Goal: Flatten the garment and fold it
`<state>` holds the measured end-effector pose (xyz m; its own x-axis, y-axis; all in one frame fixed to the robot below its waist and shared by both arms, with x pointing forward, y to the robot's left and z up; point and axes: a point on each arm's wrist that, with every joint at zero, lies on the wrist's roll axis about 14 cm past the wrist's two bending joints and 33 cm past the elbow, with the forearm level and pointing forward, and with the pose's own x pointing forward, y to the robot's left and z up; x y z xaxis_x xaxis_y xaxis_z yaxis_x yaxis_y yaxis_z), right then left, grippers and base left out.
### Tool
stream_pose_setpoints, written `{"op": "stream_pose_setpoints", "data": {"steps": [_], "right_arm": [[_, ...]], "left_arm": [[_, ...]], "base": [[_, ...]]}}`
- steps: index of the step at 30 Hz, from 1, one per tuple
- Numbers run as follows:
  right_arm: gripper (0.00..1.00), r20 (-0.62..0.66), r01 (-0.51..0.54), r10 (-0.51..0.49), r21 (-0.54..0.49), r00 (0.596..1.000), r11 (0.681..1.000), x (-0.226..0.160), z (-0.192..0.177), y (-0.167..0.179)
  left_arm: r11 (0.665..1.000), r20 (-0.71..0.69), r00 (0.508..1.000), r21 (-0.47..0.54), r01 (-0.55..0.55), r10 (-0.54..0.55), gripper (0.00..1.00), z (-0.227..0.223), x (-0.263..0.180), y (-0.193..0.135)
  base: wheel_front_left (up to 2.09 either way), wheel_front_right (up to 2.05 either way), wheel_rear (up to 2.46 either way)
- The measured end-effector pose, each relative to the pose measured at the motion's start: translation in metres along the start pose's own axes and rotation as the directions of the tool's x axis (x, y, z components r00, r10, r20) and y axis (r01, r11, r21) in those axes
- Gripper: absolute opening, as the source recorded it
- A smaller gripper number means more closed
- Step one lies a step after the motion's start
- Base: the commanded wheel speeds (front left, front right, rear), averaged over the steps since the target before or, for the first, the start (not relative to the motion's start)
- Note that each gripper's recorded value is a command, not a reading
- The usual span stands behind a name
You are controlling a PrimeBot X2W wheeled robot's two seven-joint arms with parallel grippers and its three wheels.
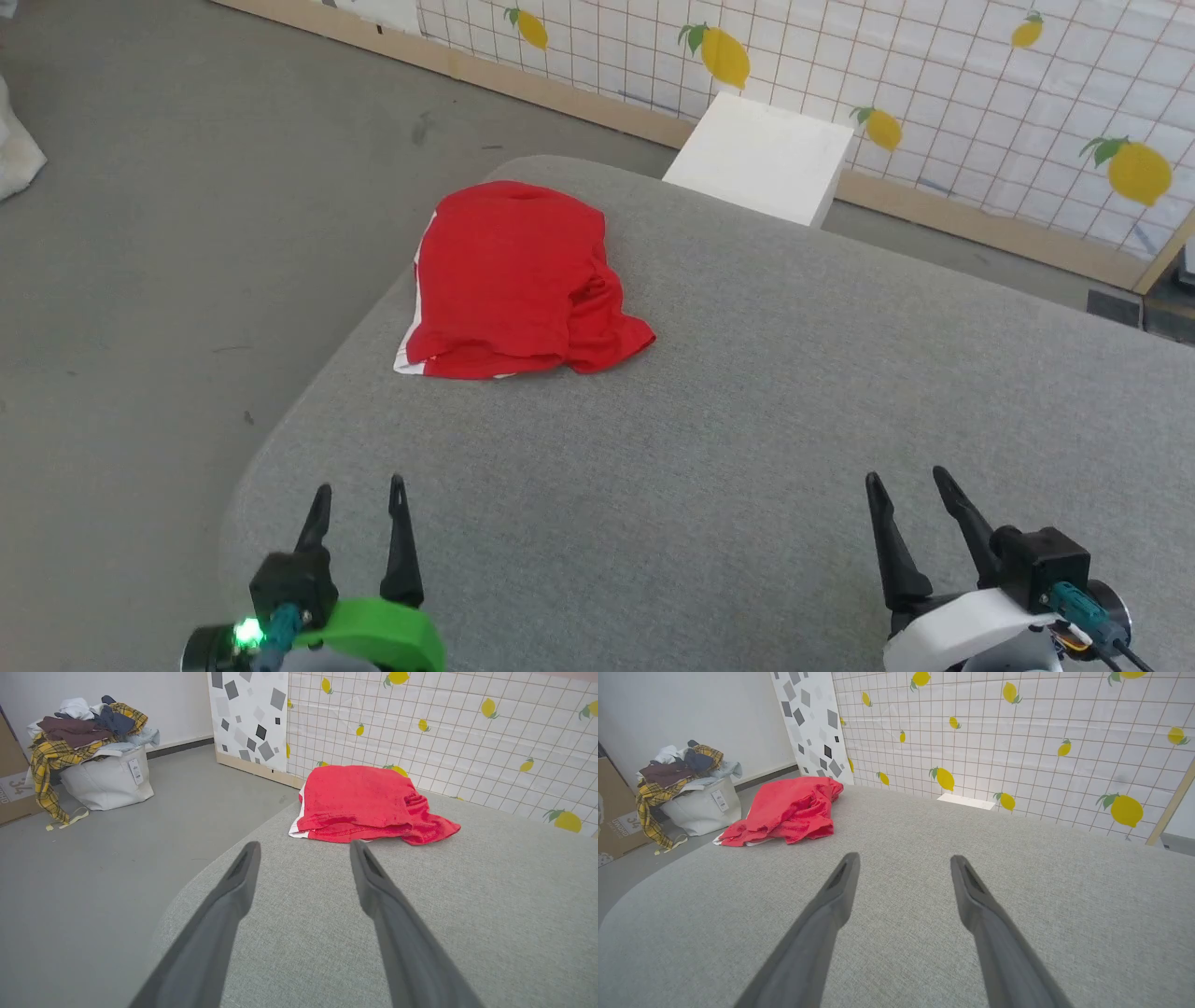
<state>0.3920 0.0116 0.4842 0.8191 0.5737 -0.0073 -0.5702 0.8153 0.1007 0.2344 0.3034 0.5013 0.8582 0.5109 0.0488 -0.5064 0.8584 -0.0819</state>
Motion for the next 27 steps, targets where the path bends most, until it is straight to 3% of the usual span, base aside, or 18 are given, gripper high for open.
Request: {"op": "stream_pose_setpoints", "data": {"steps": [10,19,22,27], "right_arm": [[1.00,0.007,0.044,-0.044,-0.027,0.999,0.999,0.005,0.003,-0.020],[1.00,0.025,0.177,-0.176,-0.065,0.984,0.982,0.013,0.011,-0.076],[1.00,0.004,0.236,-0.236,-0.062,0.972,0.970,0.008,0.002,-0.100],[1.00,-0.054,0.322,-0.325,-0.062,0.944,0.945,-0.006,-0.024,-0.133]], "left_arm": [[0.991,0.062,0.989,-0.014,0.133,-0.132,1.00,0.047,0.086,-0.024],[0.979,-0.212,0.959,-0.126,0.162,-0.186,1.00,0.042,0.185,-0.045],[0.974,-0.367,0.906,-0.154,0.165,-0.212,1.00,0.019,0.205,-0.060],[0.972,-0.656,0.718,-0.162,0.168,-0.233,1.00,-0.049,0.208,-0.088]], "base": [[0.00,0.00,0.00],[0.00,0.00,0.00],[0.00,0.00,0.00],[0.00,0.00,0.00]]}}
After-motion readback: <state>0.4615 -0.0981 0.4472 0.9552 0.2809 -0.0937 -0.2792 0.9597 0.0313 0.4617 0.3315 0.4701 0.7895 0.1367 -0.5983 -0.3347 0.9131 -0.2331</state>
